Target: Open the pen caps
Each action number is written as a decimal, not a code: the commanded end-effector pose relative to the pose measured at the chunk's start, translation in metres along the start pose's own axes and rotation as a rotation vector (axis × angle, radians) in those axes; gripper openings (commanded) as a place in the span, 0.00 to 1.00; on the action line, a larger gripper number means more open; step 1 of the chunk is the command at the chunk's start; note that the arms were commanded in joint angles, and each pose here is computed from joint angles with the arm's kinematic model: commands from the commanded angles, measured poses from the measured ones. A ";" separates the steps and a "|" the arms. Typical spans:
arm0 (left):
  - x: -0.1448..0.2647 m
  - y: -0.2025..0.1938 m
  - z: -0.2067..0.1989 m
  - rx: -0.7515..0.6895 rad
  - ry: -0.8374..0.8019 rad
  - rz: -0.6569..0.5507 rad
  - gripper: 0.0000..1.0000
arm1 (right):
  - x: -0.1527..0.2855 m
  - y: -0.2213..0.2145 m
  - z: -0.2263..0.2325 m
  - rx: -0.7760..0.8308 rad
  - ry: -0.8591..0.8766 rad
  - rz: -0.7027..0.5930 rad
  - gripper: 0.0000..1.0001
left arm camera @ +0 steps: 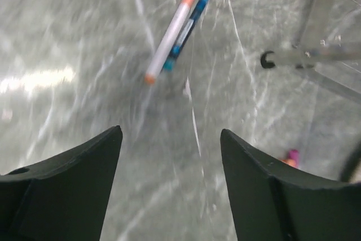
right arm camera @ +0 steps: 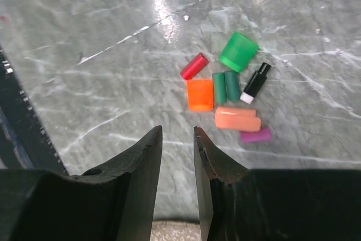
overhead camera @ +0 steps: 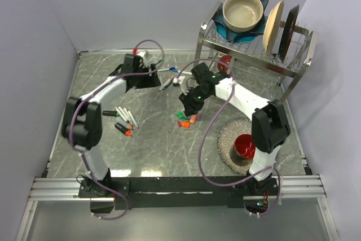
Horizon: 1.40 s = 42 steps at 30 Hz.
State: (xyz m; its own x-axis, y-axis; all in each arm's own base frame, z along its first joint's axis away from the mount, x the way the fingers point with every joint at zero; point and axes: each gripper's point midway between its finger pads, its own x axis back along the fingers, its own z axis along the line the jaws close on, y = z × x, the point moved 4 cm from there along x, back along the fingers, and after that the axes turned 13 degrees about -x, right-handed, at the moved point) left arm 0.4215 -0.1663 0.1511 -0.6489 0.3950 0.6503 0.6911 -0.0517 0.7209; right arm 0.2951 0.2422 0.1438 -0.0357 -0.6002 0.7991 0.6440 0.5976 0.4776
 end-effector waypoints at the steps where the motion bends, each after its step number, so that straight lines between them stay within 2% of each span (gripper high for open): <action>1: -0.029 0.028 -0.004 -0.190 0.046 0.006 0.72 | 0.027 -0.002 0.008 0.038 0.083 -0.056 0.37; 2: -0.044 0.017 0.002 -0.195 0.069 0.061 0.69 | 0.028 -0.003 0.007 0.036 0.078 -0.058 0.37; 3: -0.046 0.034 0.000 -0.209 0.076 0.036 0.63 | 0.028 -0.004 0.006 0.030 0.081 -0.060 0.37; 5: -0.066 0.026 0.005 -0.209 0.086 0.092 0.53 | 0.029 -0.005 0.005 0.030 0.085 -0.058 0.37; 7: -0.073 0.040 0.002 -0.218 0.085 0.073 0.49 | 0.027 -0.006 0.004 0.028 0.090 -0.051 0.37; 16: -0.112 0.035 -0.002 -0.256 0.098 0.112 0.38 | 0.023 -0.008 0.001 0.025 0.092 -0.033 0.37; 28: -0.133 0.019 -0.012 -0.304 0.114 0.154 0.37 | 0.021 -0.009 0.000 0.023 0.095 -0.021 0.37; 37: -0.132 0.017 -0.009 -0.320 0.149 0.162 0.34 | 0.022 -0.010 0.001 0.028 0.101 -0.021 0.37; 42: -0.132 0.015 -0.007 -0.322 0.159 0.166 0.28 | 0.023 -0.009 0.001 0.028 0.098 -0.024 0.37</action>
State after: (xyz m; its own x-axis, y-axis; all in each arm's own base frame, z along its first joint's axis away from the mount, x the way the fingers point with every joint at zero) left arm 0.5109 -0.2284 0.0689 -0.5749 0.2318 0.7847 0.6875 -0.3831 0.6169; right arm 0.2897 0.2228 0.1546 0.0142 -0.6514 0.7586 0.6339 0.5926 0.4970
